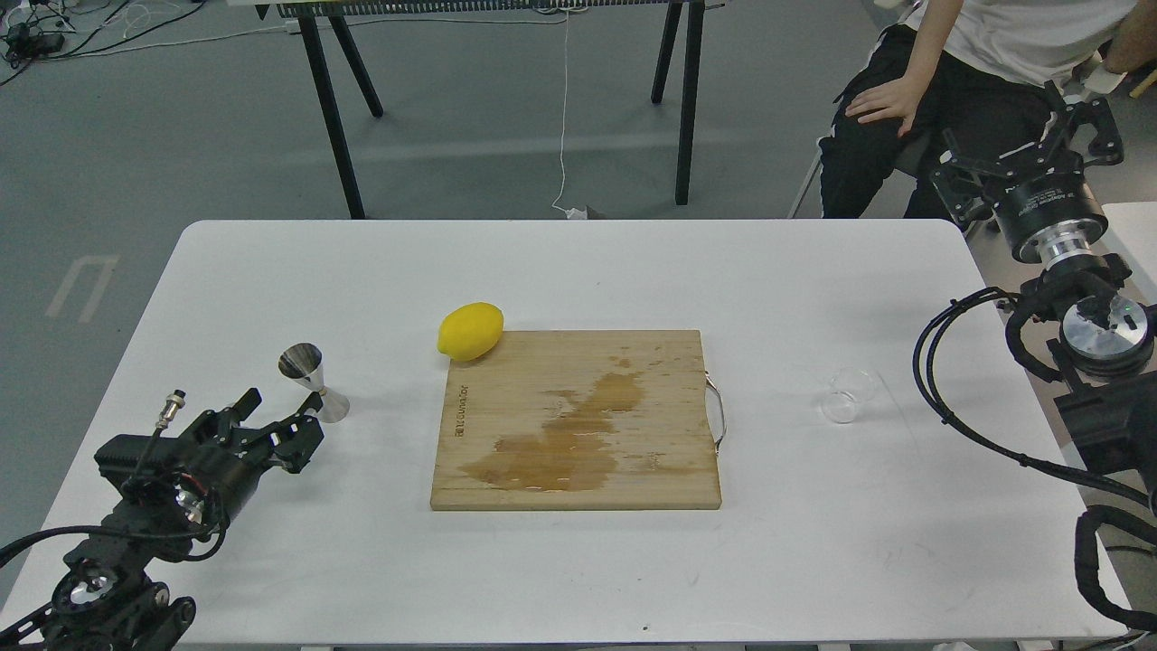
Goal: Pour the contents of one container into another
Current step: 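Reach the left gripper toward the metal jigger and grasp it, then carry the jigger with the left gripper onto the cutting board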
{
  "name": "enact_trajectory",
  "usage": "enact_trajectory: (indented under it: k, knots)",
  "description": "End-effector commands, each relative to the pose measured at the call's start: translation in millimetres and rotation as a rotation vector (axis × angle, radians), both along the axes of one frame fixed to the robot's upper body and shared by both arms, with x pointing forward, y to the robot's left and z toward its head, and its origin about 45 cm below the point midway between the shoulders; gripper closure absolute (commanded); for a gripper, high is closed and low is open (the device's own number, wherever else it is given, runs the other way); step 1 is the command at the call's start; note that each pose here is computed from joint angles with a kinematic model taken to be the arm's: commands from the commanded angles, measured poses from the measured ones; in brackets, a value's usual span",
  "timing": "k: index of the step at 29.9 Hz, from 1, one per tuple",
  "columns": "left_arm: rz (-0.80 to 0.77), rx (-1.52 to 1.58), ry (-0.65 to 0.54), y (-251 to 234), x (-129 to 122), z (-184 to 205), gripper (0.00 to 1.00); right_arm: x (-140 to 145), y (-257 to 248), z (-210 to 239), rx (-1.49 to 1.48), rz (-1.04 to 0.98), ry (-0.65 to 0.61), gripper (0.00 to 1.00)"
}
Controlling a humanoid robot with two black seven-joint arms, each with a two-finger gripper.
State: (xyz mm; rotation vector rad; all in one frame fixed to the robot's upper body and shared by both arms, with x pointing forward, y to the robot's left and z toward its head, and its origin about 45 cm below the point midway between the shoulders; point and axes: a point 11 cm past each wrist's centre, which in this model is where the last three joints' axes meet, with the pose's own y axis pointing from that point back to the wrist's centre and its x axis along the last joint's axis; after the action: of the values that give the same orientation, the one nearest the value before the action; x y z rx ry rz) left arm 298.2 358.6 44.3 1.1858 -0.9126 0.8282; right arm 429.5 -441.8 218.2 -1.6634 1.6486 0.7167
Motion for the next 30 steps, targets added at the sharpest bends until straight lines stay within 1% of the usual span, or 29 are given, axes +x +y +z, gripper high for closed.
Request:
enact_trajectory:
  k: [1,9,11,14,16,21,24,27,30]
  knots:
    - [-0.017,0.019,0.014,-6.3,5.1,-4.3,0.23,-1.5,-0.3,-2.5,-0.001,-0.001,0.006,0.0]
    - [0.002,0.019,0.026,-11.7,10.1,-13.9,0.24,-2.3,-0.4,-4.1,-0.001,0.0,0.01,0.0]
    - [0.0,0.011,0.023,-16.7,13.0,-13.5,0.26,-2.3,-0.1,-4.3,-0.002,0.001,0.011,0.0]
    - [0.001,0.004,0.02,-20.7,15.8,-13.3,0.34,-2.3,-0.1,-4.3,-0.002,0.001,0.011,0.0]
    - [0.0,0.001,0.013,-23.4,18.5,-11.7,0.41,-2.3,-0.1,-4.3,-0.002,0.001,0.011,0.0]
    - [-0.001,0.001,-0.001,-23.9,22.1,-8.6,0.52,-2.3,-0.1,-4.4,-0.003,0.001,0.011,0.0]
    - [-0.001,0.001,-0.001,-23.9,22.2,-8.6,0.65,-2.3,-0.2,-4.3,-0.002,0.001,0.011,0.0]
    - [-0.002,0.002,-0.003,-24.1,22.1,-8.5,0.76,-2.3,-0.4,-4.1,-0.001,0.0,0.01,0.0]
    - [0.0,0.003,-0.017,-23.7,21.5,-7.8,0.82,-2.3,-0.4,-4.1,-0.001,0.0,0.01,0.0]
